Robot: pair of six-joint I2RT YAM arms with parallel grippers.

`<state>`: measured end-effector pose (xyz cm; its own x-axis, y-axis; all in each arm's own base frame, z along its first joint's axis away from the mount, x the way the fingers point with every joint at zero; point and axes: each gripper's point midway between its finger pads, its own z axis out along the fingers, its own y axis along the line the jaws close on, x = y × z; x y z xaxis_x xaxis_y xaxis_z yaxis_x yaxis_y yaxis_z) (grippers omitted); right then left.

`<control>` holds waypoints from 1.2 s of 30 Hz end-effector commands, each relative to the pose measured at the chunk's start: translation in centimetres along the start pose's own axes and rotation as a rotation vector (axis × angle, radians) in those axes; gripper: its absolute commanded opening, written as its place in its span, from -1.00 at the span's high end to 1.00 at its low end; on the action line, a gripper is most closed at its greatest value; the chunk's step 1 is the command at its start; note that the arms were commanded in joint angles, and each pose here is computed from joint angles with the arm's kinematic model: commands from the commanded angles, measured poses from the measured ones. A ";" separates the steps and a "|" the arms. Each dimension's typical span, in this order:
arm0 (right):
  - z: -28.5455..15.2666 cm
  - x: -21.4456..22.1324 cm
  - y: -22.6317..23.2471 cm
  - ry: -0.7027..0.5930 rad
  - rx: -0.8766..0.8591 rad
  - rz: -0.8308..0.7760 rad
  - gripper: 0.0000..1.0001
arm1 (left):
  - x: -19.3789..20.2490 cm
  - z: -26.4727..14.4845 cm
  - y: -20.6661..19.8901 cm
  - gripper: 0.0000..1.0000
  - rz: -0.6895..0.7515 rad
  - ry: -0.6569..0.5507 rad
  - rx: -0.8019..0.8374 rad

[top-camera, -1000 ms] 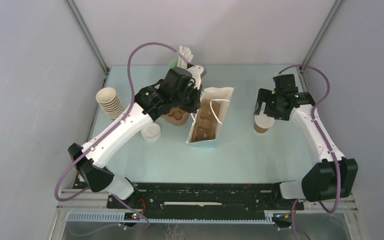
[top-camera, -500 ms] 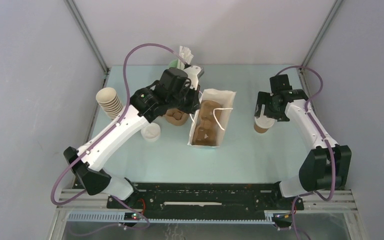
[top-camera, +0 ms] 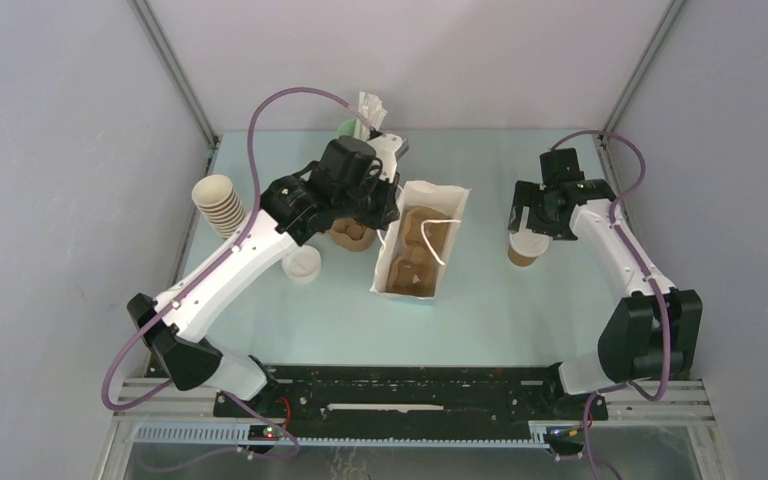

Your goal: Pack the takeout coffee

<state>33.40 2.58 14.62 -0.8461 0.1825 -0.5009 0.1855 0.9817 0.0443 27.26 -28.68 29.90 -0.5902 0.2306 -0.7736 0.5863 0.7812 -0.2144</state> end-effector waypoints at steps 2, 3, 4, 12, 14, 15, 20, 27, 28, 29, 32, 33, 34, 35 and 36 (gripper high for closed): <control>-4.6 -1.3 1.7 -0.144 -0.035 -0.028 -0.99 | -2.1 -2.1 0.1 1.00 0.078 -0.056 -0.007; -5.5 -1.3 2.0 -0.155 -0.042 -0.031 -0.99 | -2.2 -2.0 -0.1 1.00 0.084 -0.049 0.005; -6.3 -1.3 2.1 -0.165 -0.048 -0.033 -0.99 | -2.2 -1.8 -0.3 1.00 0.091 -0.036 0.011; -13.7 -2.6 5.9 -0.290 -0.275 -0.078 -0.99 | -4.3 0.5 -1.2 1.00 0.274 -0.027 0.081; -15.0 -2.8 6.0 -0.312 -0.295 -0.064 -0.99 | -5.0 1.1 -1.9 0.96 0.314 -0.029 0.122; -15.7 -2.9 5.8 -0.323 -0.298 -0.059 -0.99 | -5.2 1.5 -2.1 0.86 0.325 -0.023 0.136; -18.9 -3.5 6.0 -0.381 -0.352 -0.067 -0.99 | -6.5 3.3 0.0 0.53 0.268 0.019 0.004; -20.0 -4.7 8.6 -0.377 -0.461 -0.173 -0.99 | -9.7 -3.0 1.4 -0.72 0.068 -0.128 -0.131; -20.0 -5.3 9.0 -0.385 -0.471 -0.186 -0.98 | -9.6 -4.0 1.4 -0.78 0.044 -0.141 -0.133; -19.8 -5.7 9.2 -0.383 -0.473 -0.194 -0.97 | -9.3 -5.0 1.4 -0.82 0.028 -0.150 -0.138; -19.2 -7.4 10.2 -0.382 -0.486 -0.211 -0.91 | -7.1 -7.4 2.2 -0.95 -0.053 -0.151 -0.173; -18.9 -8.1 10.5 -0.387 -0.491 -0.211 -0.91 | -6.0 -8.0 2.5 -0.97 -0.098 -0.145 -0.186; -18.7 -8.6 10.8 -0.392 -0.504 -0.214 -0.92 | -4.9 -8.4 2.6 -0.97 -0.148 -0.143 -0.190; -18.2 -9.3 10.9 -0.392 -0.504 -0.216 -0.93 | -3.7 -8.7 2.6 -0.98 -0.223 -0.144 -0.187; -17.9 -10.0 10.9 -0.393 -0.497 -0.214 -0.93 | -2.5 -8.7 2.4 -0.96 -0.309 -0.141 -0.174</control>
<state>32.73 12.07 33.88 -0.6232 0.0623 -0.7796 -0.2400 0.9335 0.2665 28.11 -24.38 37.92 -0.5338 0.1493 -0.8323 0.4750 0.8673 -0.1491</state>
